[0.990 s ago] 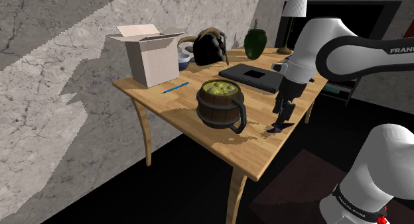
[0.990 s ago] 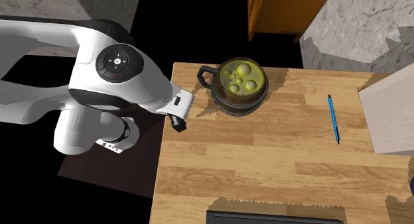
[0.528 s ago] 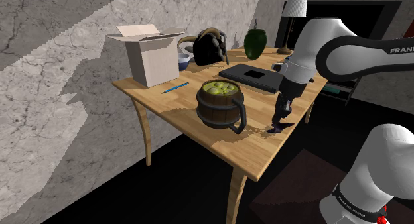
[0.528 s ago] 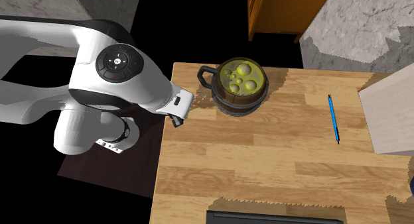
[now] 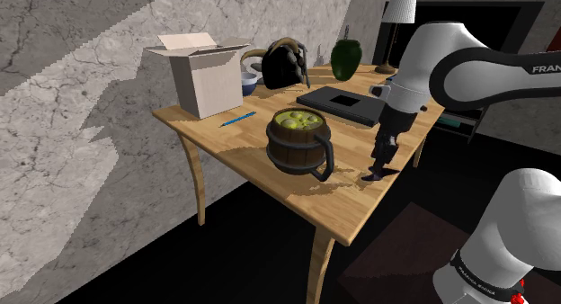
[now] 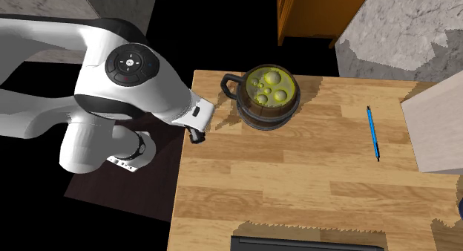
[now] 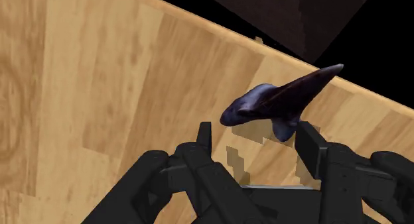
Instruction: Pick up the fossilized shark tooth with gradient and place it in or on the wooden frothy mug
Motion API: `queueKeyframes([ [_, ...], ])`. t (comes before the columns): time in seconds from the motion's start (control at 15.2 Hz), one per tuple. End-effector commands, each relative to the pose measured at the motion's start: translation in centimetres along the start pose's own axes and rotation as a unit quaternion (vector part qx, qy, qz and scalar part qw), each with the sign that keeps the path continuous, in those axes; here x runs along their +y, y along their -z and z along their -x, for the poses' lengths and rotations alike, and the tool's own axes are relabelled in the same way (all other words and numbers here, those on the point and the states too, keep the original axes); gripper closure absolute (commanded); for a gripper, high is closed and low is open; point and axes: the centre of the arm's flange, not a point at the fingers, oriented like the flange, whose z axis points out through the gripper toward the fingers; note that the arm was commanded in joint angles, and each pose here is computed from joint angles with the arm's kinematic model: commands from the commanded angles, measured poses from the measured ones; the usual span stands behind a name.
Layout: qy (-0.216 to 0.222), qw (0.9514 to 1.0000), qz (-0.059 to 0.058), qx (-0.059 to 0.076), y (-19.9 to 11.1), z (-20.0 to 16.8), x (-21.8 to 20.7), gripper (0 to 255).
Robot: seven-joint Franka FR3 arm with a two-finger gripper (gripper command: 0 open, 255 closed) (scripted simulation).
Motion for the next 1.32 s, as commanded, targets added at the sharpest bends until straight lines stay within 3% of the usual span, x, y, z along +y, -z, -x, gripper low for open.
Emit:
queueKeyframes([
  [0.0, -0.124, 0.9914, 0.025, -0.032, 1.0, 0.4, -1.6, 0],
  [0.07, -0.197, 0.9781, 0.041, -0.052, 1.6, 0.4, -2.7, 0],
  [0.13, -0.269, 0.9589, 0.057, -0.071, 2.2, 0.2, -3.8, 0],
  [0.2, -0.286, 0.9532, 0.06, -0.076, 2.3, 0.2, -4.1, 0],
  [0.66, -0.286, 0.9532, 0.06, -0.076, -1.6, 0.9, -3.8, 0],
  [1.19, -0.286, 0.9532, 0.06, -0.076, -1.6, 0.9, -3.8, 0],
  [1.25, -0.286, 0.9532, 0.06, -0.076, -1.6, 0.9, -3.8, 255],
])
